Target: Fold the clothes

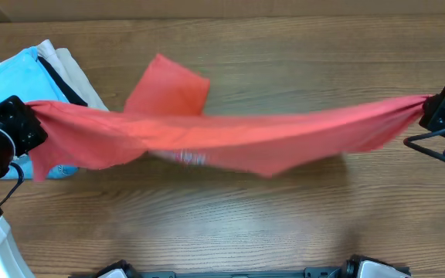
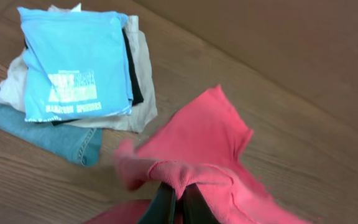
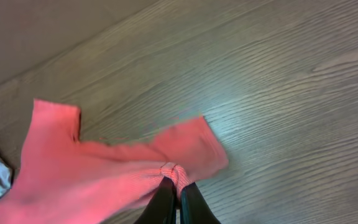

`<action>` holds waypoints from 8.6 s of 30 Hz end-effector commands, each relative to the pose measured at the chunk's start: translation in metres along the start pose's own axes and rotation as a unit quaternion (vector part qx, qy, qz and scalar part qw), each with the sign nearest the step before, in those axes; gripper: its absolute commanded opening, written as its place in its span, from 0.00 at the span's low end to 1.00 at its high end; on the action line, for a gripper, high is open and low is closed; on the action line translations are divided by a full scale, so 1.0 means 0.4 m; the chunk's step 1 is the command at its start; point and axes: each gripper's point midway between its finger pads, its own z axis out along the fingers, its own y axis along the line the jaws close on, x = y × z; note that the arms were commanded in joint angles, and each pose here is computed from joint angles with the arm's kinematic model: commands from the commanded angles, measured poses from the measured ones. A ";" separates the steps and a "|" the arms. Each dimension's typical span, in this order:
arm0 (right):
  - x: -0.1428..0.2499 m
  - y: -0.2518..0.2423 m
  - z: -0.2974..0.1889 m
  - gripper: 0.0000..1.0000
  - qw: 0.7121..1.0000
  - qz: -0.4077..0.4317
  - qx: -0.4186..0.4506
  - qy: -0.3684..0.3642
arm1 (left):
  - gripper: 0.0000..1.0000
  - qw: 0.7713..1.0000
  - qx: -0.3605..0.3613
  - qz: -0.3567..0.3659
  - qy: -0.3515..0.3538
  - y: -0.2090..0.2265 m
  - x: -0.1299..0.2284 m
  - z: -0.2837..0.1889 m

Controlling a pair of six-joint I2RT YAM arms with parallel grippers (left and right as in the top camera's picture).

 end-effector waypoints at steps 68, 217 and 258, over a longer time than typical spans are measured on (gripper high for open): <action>-0.151 -0.109 0.296 0.04 0.992 0.081 0.073 0.066 | 0.04 0.982 0.165 0.067 0.067 -0.197 -0.068 0.207; 0.208 -0.327 0.644 0.04 0.957 0.127 0.099 0.241 | 0.04 0.954 -0.036 -0.009 0.298 0.008 0.486 0.556; 0.189 -0.290 0.812 0.42 0.969 0.089 0.061 0.225 | 0.63 0.949 -0.014 -0.005 0.316 0.001 0.521 0.685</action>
